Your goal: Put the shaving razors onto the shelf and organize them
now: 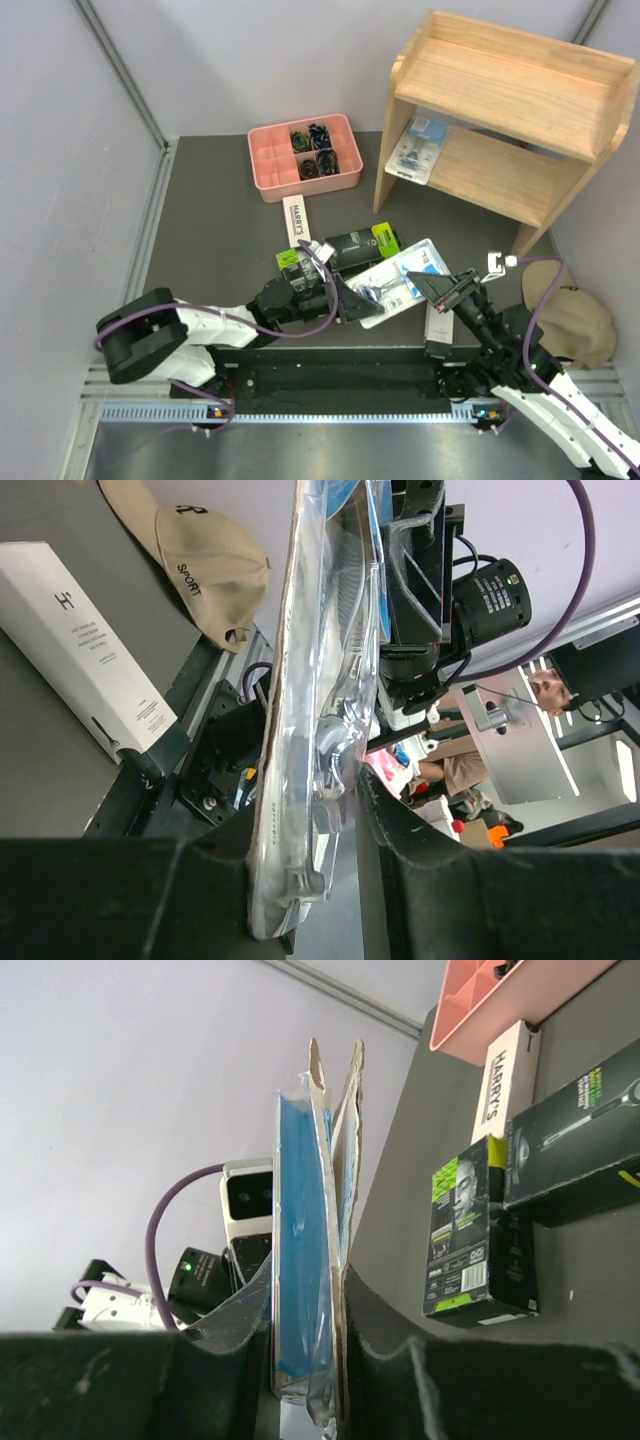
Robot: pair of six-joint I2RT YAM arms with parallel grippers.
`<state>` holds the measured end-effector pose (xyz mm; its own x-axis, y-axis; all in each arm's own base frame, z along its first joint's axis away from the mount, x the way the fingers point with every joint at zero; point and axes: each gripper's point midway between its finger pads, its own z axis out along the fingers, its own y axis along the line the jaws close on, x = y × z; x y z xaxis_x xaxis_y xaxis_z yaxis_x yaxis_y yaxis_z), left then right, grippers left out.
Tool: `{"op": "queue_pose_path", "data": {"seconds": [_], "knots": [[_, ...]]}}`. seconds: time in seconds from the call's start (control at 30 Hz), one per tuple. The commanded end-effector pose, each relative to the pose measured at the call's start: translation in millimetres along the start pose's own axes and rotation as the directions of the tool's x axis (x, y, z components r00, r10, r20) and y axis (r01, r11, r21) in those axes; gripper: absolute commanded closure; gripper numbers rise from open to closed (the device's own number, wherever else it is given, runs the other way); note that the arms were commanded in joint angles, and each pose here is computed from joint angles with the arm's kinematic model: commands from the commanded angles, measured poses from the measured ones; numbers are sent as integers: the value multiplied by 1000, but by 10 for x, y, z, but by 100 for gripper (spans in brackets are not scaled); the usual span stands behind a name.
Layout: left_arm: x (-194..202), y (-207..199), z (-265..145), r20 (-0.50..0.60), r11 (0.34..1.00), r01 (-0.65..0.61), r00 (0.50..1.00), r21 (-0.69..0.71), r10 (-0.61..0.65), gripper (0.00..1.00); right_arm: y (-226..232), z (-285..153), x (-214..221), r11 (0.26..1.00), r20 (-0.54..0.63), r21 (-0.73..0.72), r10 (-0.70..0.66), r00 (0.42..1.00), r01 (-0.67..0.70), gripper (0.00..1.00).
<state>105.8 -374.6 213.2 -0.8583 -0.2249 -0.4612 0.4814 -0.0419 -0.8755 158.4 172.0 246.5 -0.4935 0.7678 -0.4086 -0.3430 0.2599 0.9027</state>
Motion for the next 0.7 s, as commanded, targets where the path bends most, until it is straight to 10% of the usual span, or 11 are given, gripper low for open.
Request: {"op": "queue_pose_path", "data": {"seconds": [0.0,0.67], "knots": [[-134,-72,-43,29,991,-128,991,-48,130,84,66,-110,-149,999,57,-9,-47,997,48,100],[-206,-137,-238,70,983,-158,984,-90,164,59,41,-124,-144,999,57,-2,-41,998,41,100]]}}
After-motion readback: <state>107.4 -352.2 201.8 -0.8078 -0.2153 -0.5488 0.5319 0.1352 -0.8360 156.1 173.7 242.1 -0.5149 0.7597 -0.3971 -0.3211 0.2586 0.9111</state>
